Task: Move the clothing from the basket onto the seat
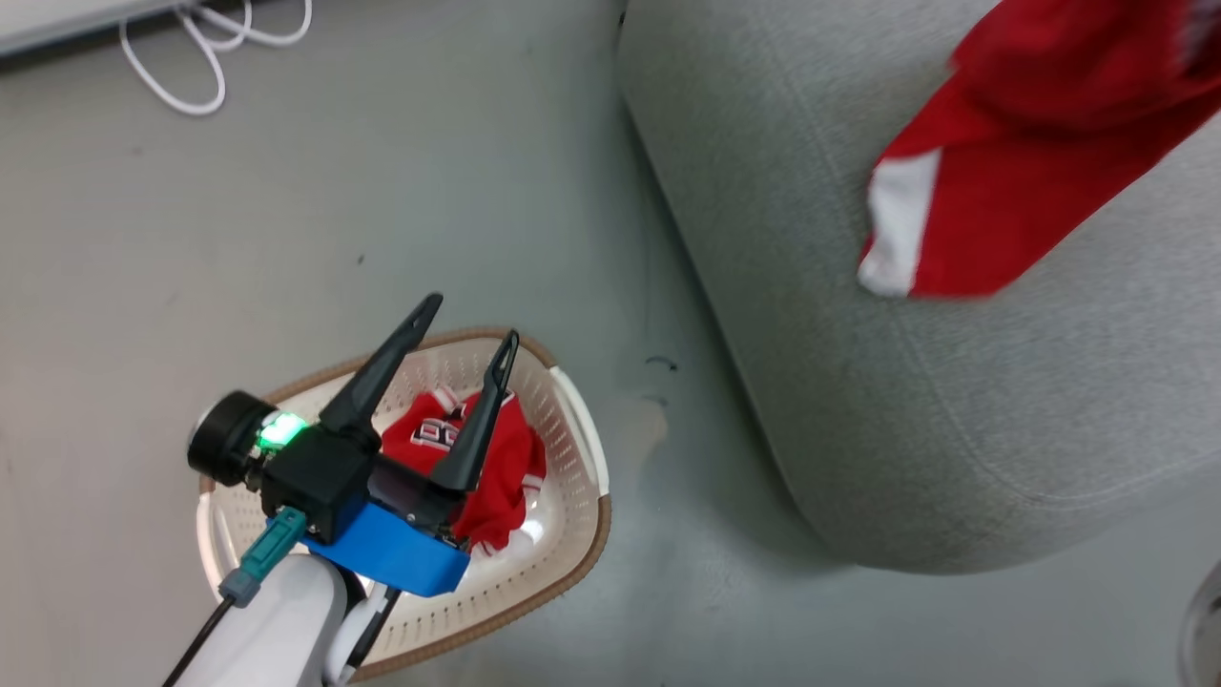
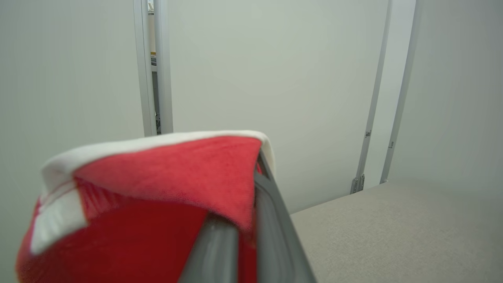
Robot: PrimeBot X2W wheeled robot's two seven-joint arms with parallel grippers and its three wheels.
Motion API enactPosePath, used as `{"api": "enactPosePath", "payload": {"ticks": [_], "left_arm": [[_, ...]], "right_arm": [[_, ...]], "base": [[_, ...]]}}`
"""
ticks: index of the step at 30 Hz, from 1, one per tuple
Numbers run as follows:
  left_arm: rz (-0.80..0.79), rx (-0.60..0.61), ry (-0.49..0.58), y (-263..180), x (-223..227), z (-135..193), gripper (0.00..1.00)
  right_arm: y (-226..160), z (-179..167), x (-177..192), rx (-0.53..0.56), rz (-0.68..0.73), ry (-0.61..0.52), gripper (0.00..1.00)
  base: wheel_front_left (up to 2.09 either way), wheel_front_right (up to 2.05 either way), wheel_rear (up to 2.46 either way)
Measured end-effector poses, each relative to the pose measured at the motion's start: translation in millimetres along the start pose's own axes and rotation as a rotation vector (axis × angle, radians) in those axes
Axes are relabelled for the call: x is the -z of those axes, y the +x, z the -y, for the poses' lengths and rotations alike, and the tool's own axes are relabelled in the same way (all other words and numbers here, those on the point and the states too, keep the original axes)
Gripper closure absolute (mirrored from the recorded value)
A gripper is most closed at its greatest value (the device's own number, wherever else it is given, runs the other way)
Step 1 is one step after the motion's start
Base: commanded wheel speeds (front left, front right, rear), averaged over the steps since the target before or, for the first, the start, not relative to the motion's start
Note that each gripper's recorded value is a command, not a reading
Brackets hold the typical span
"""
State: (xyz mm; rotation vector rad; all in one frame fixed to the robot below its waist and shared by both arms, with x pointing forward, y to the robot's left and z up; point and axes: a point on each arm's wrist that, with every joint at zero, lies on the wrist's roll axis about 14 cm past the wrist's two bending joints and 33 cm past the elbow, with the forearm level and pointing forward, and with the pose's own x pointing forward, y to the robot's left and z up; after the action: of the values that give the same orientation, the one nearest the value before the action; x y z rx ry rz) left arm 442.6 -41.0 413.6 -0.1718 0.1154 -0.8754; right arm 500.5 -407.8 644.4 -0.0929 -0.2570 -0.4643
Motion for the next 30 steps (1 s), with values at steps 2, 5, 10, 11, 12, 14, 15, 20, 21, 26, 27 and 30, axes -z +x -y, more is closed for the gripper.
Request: {"api": "enactPosePath", "payload": {"ticks": [2, 5, 10, 11, 12, 14, 15, 20, 21, 26, 27, 30], "left_arm": [[0.001, -0.011, -0.007, 1, 5, -9, 0.00], [-0.005, -0.029, -0.010, 0, 14, -22, 0.00], [-0.026, -0.058, -0.020, -5, 31, -38, 0.00], [-0.033, -0.063, -0.025, -6, 35, -41, 0.00], [-0.040, -0.067, -0.029, -8, 39, -42, 0.00], [-0.053, -0.074, -0.033, -10, 46, -46, 0.00], [-0.060, -0.077, -0.032, -12, 49, -48, 0.00], [-0.080, -0.089, -0.026, -19, 54, -53, 0.00], [-0.080, -0.092, -0.024, -20, 53, -54, 0.00], [-0.077, -0.100, -0.009, -23, 47, -54, 0.00], [-0.073, -0.103, -0.010, -23, 44, -53, 0.00], [-0.064, -0.110, -0.010, -24, 37, -50, 0.00]], "right_arm": [[16, 6, -6, 0.020, 0.021, -0.023, 1.00], [35, 13, -3, 0.047, 0.019, -0.062, 1.00], [51, 24, 30, 0.096, -0.050, -0.108, 1.00], [51, 25, 45, 0.103, -0.083, -0.113, 1.00], [51, 25, 59, 0.109, -0.115, -0.117, 1.00], [46, 25, 90, 0.116, -0.184, -0.124, 1.00], [42, 25, 108, 0.116, -0.226, -0.129, 1.00], [7, 28, 181, 0.132, -0.412, -0.141, 1.00], [3, 29, 187, 0.128, -0.426, -0.159, 1.00], [-16, 29, 208, 0.112, -0.489, -0.193, 0.00], [-19, 29, 209, 0.109, -0.494, -0.198, 0.00], [-22, 28, 206, 0.102, -0.495, -0.201, 0.00]], "base": [[0.00, 0.00, 0.00], [0.00, 0.00, 0.00], [0.00, 0.00, 0.00], [0.00, 0.00, 0.00], [0.00, 0.00, 0.00], [0.00, 0.00, 0.00], [0.00, 0.00, 0.00], [0.00, 0.00, 0.00], [0.00, 0.00, 0.00], [0.00, 0.00, 0.00], [0.00, 0.00, 0.00], [0.00, 0.00, 0.00]]}}
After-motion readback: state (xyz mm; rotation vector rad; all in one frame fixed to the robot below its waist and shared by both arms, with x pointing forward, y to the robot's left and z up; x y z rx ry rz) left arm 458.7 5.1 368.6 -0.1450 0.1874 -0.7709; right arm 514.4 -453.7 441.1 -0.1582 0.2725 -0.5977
